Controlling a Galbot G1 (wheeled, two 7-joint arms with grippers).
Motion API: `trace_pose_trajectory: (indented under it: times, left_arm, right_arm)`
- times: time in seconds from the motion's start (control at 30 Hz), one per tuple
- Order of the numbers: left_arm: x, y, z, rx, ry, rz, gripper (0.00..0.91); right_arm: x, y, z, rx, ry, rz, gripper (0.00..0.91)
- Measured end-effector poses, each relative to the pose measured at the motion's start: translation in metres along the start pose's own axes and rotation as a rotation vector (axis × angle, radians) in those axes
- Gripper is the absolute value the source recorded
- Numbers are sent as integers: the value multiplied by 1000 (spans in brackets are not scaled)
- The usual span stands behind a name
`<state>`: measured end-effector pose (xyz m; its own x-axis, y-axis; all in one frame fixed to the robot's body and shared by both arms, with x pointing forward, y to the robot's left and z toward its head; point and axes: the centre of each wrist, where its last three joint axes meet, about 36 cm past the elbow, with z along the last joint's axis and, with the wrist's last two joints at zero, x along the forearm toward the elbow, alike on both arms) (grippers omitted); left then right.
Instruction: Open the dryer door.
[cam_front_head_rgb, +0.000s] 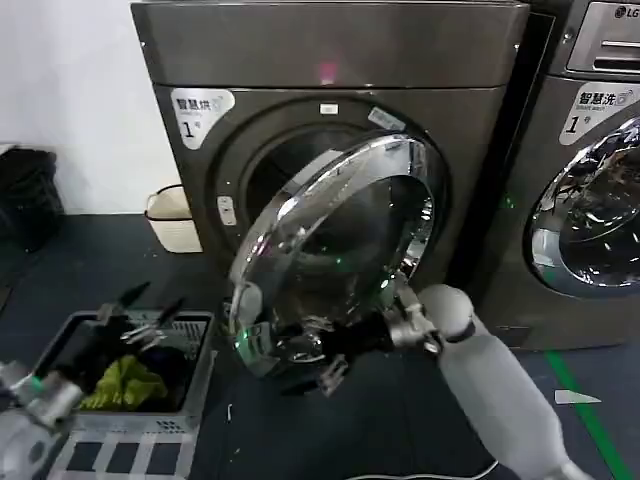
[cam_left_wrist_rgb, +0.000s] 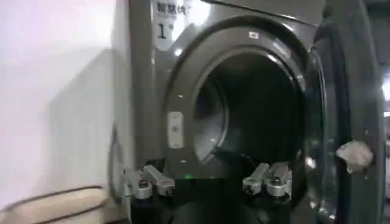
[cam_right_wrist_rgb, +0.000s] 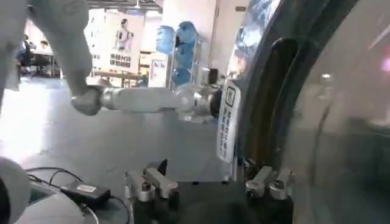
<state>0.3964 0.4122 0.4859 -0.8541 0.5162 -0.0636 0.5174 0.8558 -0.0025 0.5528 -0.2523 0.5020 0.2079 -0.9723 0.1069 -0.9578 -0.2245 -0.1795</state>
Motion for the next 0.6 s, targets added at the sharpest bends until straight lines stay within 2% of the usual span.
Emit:
trace_pose_trajectory:
  times: [0.2,0.37,0.47,0.6]
  left_arm:
    - [-40,4,11,48,16,106,907]
    - [-73,3,11,54,38,190,907]
    - [-90,-9,6,48,55,247,907]
    - [-107,-28,3,48,54,332,907]
  right_arm:
    - [32,38,4,-5,-9,70,907]
    - [89,74,11,7,31,239,907]
    - [127,102,17,-12,7,368,907]
    - [176,145,13,-39,-42,563,907]
